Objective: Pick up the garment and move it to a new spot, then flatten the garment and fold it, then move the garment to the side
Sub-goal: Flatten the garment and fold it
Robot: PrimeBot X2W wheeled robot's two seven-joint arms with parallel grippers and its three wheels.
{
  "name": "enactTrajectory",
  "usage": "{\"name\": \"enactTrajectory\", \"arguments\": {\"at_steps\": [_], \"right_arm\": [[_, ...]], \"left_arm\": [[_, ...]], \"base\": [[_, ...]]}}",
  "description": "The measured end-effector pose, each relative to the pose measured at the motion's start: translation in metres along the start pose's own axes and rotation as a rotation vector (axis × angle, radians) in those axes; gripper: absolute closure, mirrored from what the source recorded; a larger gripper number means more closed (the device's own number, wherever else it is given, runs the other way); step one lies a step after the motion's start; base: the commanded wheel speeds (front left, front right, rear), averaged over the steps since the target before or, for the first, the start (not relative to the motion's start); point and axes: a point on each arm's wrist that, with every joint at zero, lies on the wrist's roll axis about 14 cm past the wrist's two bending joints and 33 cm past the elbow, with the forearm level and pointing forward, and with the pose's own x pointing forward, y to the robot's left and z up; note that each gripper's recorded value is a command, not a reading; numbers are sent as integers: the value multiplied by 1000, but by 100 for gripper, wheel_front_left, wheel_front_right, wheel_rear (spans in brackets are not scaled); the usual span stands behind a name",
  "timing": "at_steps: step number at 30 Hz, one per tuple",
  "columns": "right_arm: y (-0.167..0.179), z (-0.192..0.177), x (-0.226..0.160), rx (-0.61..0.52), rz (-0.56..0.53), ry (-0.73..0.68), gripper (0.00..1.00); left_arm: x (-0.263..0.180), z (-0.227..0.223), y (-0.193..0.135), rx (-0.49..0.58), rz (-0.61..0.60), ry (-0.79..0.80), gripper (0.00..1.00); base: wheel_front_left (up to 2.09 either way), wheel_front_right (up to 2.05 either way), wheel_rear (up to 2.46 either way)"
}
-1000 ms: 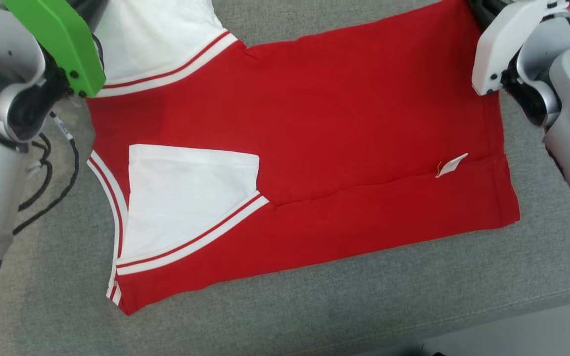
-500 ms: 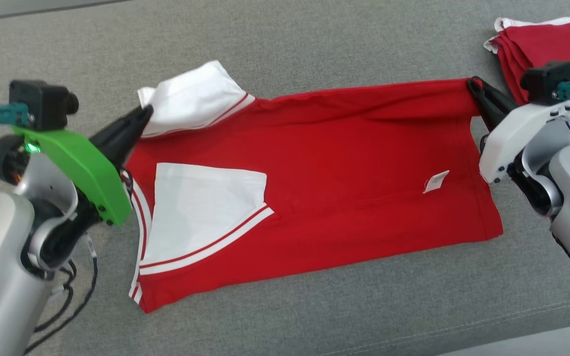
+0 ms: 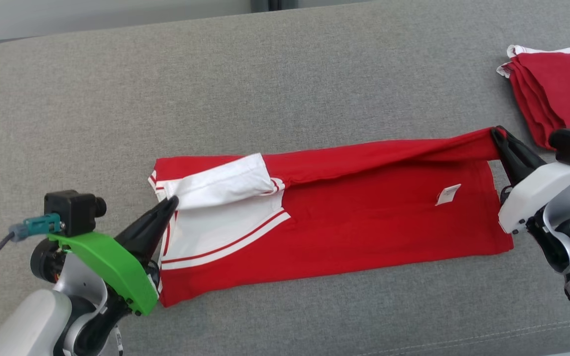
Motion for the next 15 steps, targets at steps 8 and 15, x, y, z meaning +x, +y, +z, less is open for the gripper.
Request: {"name": "enactTrajectory", "arguments": {"at_steps": [8,15], "right_arm": [[11,-15,-15,35,-8,21,100],[14,-26,-27,53,-35,34,100]], "left_arm": [[-4,-29,3,-74,28,27,100],[-6,-45,3,-108,40,34,100]], "base": [[0,0,0],[0,0,0]]}}
